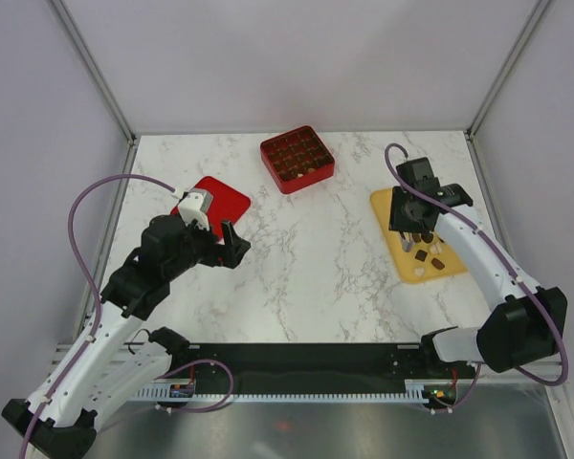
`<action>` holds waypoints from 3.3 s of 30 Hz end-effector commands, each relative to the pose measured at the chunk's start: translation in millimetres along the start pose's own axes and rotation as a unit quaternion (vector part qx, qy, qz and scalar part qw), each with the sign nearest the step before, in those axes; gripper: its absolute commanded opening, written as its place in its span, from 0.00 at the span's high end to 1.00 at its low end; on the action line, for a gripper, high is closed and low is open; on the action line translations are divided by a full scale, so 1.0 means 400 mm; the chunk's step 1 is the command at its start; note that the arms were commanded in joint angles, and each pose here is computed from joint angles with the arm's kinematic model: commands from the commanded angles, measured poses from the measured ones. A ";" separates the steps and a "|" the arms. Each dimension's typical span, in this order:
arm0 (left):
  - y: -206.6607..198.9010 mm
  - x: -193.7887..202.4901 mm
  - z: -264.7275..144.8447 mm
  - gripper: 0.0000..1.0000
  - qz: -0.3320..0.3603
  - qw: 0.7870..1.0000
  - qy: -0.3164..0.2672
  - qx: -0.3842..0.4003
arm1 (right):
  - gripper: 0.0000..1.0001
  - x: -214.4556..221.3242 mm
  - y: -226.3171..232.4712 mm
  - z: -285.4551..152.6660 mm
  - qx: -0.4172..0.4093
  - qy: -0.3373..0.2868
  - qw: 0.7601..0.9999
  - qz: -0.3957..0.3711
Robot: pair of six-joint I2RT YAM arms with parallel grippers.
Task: Pack the chocolate
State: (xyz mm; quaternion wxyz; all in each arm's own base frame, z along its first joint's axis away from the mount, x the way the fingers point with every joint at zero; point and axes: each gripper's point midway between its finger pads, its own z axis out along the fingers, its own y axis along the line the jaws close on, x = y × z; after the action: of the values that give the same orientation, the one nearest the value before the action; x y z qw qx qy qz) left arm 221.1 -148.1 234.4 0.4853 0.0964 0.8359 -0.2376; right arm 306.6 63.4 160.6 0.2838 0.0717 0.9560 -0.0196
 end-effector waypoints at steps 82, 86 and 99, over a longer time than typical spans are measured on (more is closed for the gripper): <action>0.008 -0.023 -0.005 0.00 0.017 1.000 -0.014 -0.008 | 0.69 -0.427 0.548 0.131 -0.174 -0.141 0.973 -0.059; 0.008 -0.022 -0.003 0.00 0.017 1.000 -0.012 -0.009 | 0.68 -0.405 0.558 0.171 -0.170 -0.129 0.974 -0.068; 0.012 -0.022 -0.006 0.00 0.018 1.000 -0.014 -0.012 | 0.64 -0.368 0.572 0.253 -0.149 -0.113 0.979 -0.081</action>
State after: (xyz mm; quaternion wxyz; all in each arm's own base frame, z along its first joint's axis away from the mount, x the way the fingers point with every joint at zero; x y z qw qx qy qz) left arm 222.6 -147.0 232.9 0.4848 0.0939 0.8378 -0.2329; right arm 501.7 255.9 131.9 0.3532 -0.0492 0.9303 0.0858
